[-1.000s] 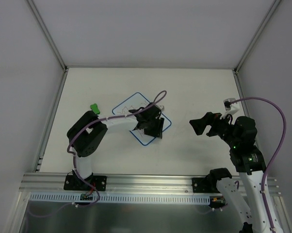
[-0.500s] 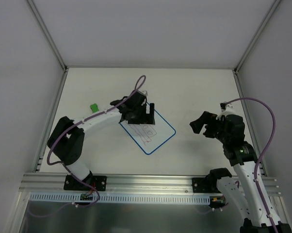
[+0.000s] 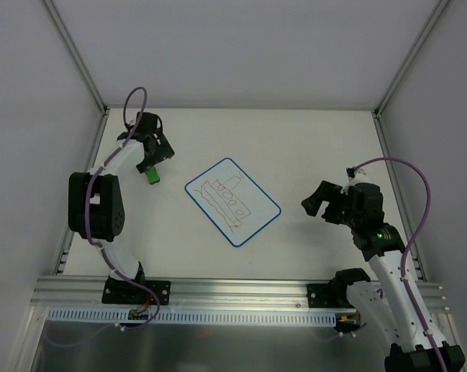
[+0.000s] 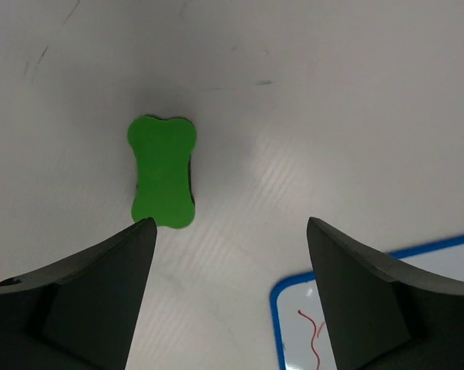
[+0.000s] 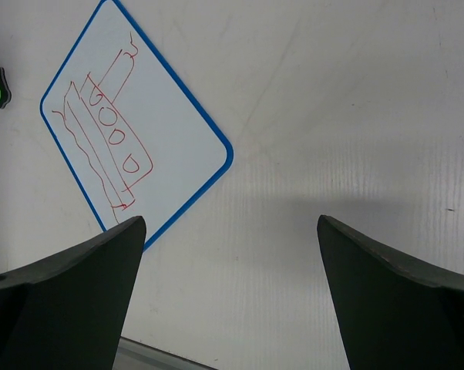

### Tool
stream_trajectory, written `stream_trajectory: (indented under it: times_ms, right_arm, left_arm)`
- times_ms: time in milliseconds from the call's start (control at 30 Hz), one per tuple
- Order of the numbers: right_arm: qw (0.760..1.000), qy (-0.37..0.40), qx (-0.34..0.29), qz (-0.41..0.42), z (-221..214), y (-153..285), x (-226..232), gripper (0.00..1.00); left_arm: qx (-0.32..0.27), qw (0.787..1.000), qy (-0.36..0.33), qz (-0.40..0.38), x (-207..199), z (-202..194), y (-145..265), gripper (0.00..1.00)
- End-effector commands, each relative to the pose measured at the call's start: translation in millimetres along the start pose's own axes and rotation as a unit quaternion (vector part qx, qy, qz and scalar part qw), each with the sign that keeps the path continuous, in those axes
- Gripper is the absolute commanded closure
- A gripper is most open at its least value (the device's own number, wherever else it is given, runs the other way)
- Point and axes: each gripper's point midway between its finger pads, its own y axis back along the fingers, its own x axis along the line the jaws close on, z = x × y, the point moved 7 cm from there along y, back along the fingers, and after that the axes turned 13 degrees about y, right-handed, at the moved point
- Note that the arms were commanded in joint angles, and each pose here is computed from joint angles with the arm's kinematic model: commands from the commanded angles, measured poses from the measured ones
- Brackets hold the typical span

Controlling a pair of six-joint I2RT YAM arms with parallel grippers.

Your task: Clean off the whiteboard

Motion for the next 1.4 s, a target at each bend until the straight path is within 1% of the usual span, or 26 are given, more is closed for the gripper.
stream_trajectory:
  times_ms: [0,67,100,200,267,500,600,667,867,933,1133,1200,1367]
  right_arm:
    - [1.000,0.001,-0.012,0.013,4,0,3,0.01]
    - [1.000,0.000,-0.007,0.020,2,-1,5,0.01]
    - [1.000,0.000,-0.004,0.023,1,-2,5,0.01]
    - [1.000,-0.001,0.001,0.028,-1,-3,5,0.01]
    - [1.000,-0.001,0.004,0.027,-3,-3,5,0.01]
    - [1.000,-0.001,0.008,0.028,-6,-4,4,0.01]
    - [1.000,-0.003,0.012,0.027,-7,-6,4,0.01]
    - [0.999,-0.004,0.016,0.027,-9,-7,3,0.01]
    - [0.999,-0.004,0.018,0.031,-9,-8,4,0.01]
    - [0.999,-0.003,0.016,0.032,-9,-8,4,0.01]
    - [0.999,-0.004,0.018,0.032,-11,-8,4,0.01]
    - [0.999,-0.005,0.019,0.031,-12,-8,3,0.01]
    - [0.999,-0.004,0.022,0.032,-13,-9,3,0.01]
  left_arm:
    - [0.001,0.999,0.010,0.035,6,13,-18,0.21]
    - [0.006,0.999,0.006,0.050,10,13,-31,0.24]
    - [0.003,0.998,0.007,0.055,11,17,-35,0.28]
    - [0.010,0.997,0.006,0.071,15,15,-47,0.35]
    - [0.015,0.997,0.008,0.080,20,14,-53,0.36]
    - [0.015,0.994,0.008,0.108,34,12,-61,0.38]
    - [0.014,0.995,0.009,0.098,32,14,-53,0.38]
    - [0.003,0.996,0.012,0.090,30,19,-43,0.38]
    - [-0.015,0.996,0.002,0.092,33,25,-32,0.38]
    - [-0.017,0.995,0.002,0.097,35,26,-33,0.38]
    - [0.002,0.993,0.005,0.114,41,19,-47,0.39]
    - [0.009,0.993,0.009,0.120,45,16,-52,0.43]
    - [0.013,0.990,0.016,0.137,57,18,-57,0.45]
